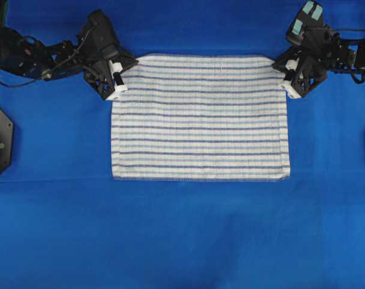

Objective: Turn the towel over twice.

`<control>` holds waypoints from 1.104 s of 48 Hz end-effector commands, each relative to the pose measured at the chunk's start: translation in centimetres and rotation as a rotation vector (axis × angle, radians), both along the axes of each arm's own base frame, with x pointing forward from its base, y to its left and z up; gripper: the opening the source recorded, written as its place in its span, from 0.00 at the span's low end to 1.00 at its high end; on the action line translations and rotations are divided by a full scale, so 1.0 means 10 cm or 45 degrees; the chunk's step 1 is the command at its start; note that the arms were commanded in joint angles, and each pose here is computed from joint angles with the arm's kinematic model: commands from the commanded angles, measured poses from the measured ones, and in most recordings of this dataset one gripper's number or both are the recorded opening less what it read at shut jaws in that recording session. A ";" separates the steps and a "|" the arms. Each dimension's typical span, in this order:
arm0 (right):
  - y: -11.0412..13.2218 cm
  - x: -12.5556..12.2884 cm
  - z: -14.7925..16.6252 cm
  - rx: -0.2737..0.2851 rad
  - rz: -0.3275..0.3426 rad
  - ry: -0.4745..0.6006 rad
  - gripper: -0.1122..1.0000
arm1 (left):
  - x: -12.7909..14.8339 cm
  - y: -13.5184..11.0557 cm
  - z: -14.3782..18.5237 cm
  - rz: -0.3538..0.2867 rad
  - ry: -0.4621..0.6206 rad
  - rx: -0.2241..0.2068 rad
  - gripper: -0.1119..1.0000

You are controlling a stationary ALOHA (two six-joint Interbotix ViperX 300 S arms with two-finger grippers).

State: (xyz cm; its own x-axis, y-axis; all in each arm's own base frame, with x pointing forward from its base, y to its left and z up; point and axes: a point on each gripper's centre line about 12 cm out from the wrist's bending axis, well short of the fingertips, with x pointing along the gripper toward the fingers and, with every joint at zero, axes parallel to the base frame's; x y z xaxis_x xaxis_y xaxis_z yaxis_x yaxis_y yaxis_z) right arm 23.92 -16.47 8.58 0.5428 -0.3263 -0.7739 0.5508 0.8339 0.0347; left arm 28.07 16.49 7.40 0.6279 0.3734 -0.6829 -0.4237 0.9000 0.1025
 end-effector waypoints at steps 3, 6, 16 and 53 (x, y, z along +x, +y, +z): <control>-0.05 0.02 0.23 -0.057 -0.016 -0.060 0.18 | 0.04 0.04 0.31 0.004 -0.072 0.043 0.13; -0.08 0.03 0.34 -0.085 -0.024 -0.075 0.18 | 0.04 0.07 0.47 0.014 -0.107 0.065 0.13; -0.26 0.00 0.68 -0.173 -0.090 -0.095 0.18 | 0.00 0.21 0.92 0.019 -0.186 0.189 0.13; -0.94 0.04 1.90 -0.553 -0.213 -0.161 0.18 | -0.04 0.75 2.04 0.180 -0.452 0.425 0.13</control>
State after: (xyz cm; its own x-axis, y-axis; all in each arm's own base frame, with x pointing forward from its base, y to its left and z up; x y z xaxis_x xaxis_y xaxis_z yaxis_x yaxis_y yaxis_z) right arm 24.30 -25.56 25.23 0.5205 -0.6684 -0.5314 0.6816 0.7001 -0.2129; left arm 27.64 23.73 25.10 0.7132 0.6147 -0.3369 -0.5842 0.7868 0.1988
